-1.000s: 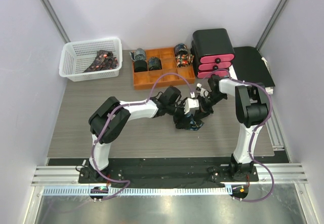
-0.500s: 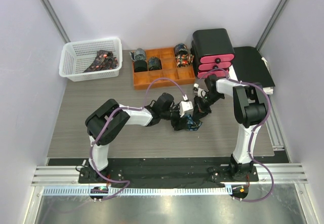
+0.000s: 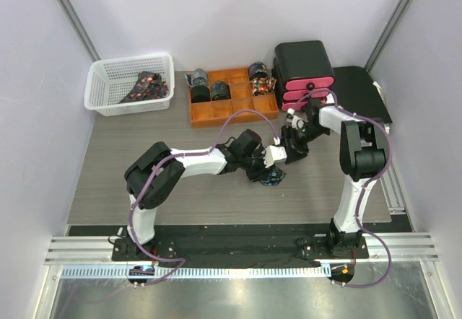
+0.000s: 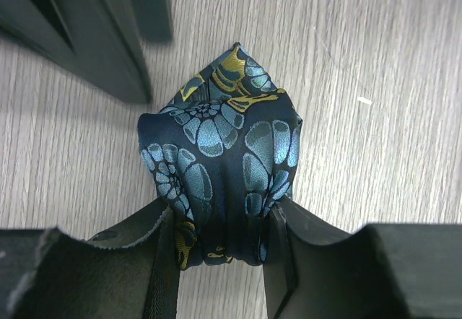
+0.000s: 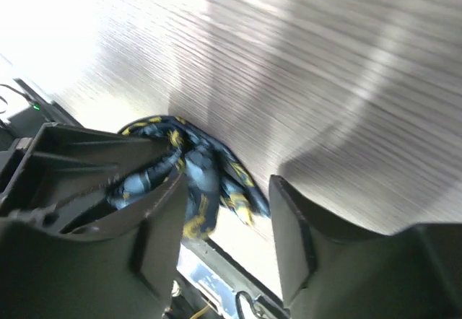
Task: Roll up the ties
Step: Roll the tie at the center of the board, then pick up the tie at the center of the board.
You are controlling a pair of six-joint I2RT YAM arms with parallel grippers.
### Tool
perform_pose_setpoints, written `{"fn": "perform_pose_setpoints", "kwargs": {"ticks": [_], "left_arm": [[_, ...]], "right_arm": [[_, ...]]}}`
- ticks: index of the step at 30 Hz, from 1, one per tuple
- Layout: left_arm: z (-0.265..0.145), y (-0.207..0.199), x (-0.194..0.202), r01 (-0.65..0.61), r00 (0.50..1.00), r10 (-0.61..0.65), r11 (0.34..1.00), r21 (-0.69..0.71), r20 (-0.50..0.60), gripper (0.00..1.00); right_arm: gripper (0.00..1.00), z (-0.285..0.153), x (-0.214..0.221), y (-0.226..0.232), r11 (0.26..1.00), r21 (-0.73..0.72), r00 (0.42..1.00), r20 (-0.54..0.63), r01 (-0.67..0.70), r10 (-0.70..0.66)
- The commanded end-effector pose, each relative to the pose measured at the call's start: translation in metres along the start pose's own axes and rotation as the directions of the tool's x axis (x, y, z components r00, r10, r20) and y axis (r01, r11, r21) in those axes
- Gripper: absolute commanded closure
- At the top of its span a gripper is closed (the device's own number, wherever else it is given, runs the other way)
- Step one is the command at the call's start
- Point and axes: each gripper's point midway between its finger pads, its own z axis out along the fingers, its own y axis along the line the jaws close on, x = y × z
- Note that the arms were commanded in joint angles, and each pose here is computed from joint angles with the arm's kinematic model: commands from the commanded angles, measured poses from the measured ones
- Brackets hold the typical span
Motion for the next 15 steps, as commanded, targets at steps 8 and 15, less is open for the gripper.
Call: {"fn": "perform_pose_setpoints", "kwargs": {"ticks": [8, 15], "left_arm": [[-0.006, -0.020, 0.086, 0.114, 0.910, -0.113, 0.993, -0.021, -0.398, 0.93], [-0.001, -0.020, 0.088, 0.128, 0.907, -0.124, 0.992, -0.018, -0.403, 0.94]], "right_arm": [[0.02, -0.028, 0.024, 0.019, 0.974, -0.210, 0.991, 0.079, -0.088, 0.107], [0.00, -0.008, 0.033, -0.001, 0.980, -0.162, 0.977, 0.157, -0.115, 0.141]]}}
